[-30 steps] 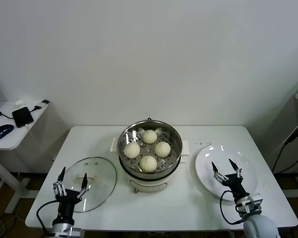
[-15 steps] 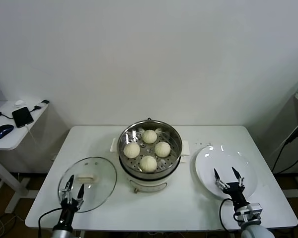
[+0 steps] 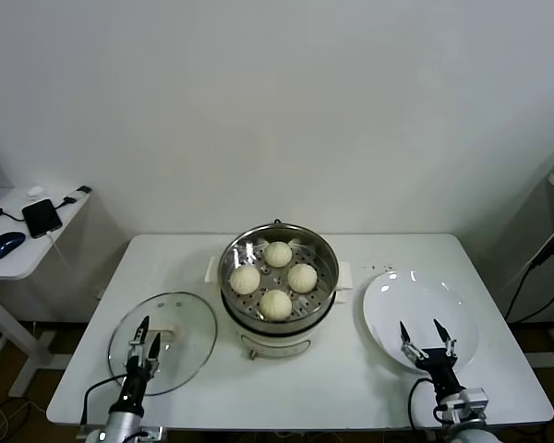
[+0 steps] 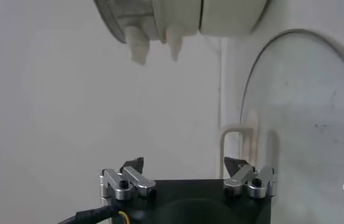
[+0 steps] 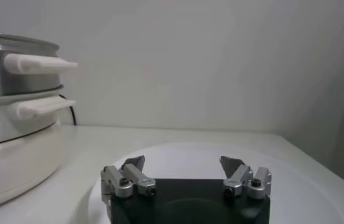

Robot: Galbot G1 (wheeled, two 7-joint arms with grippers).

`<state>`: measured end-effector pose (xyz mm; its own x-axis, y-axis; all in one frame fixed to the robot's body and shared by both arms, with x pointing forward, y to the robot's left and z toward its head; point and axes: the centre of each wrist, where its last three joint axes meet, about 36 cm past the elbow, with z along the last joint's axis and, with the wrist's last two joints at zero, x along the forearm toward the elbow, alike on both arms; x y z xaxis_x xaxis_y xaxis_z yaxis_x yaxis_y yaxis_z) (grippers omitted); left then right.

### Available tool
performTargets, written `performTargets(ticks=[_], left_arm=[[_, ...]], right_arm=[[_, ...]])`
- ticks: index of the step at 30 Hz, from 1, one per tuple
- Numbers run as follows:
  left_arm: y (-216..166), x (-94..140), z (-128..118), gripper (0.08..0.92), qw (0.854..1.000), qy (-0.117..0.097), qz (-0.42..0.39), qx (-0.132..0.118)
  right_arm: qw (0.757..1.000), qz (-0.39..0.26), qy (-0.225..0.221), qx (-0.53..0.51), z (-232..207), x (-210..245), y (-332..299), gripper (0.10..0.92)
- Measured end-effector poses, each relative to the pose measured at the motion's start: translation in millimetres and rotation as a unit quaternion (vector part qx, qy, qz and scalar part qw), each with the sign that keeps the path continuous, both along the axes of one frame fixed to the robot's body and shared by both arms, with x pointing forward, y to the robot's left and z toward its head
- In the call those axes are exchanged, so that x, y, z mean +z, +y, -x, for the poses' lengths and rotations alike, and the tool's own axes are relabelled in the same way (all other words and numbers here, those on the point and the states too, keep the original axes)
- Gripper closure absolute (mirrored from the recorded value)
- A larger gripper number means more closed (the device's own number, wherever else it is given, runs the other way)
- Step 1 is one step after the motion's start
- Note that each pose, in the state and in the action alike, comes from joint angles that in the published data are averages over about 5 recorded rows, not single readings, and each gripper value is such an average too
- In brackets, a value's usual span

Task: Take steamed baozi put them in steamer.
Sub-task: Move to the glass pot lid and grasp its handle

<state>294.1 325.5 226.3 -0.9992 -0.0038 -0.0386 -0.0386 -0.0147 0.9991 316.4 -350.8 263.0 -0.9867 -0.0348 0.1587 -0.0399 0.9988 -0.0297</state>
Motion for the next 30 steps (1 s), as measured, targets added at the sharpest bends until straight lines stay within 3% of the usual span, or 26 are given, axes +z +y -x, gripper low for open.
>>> performTargets(ticks=[10, 30], left_arm=[[1, -7, -18, 0.205, 0.999, 0.015, -0.028, 0.014], [-5, -20, -28, 0.775, 0.998, 0.031, -0.032, 0.037]], right_arm=[[1.0, -0.002, -0.001, -0.001, 2, -1, 5, 0.199], [1.0, -0.001, 0.002, 0.009, -2, -3, 13, 0.199]])
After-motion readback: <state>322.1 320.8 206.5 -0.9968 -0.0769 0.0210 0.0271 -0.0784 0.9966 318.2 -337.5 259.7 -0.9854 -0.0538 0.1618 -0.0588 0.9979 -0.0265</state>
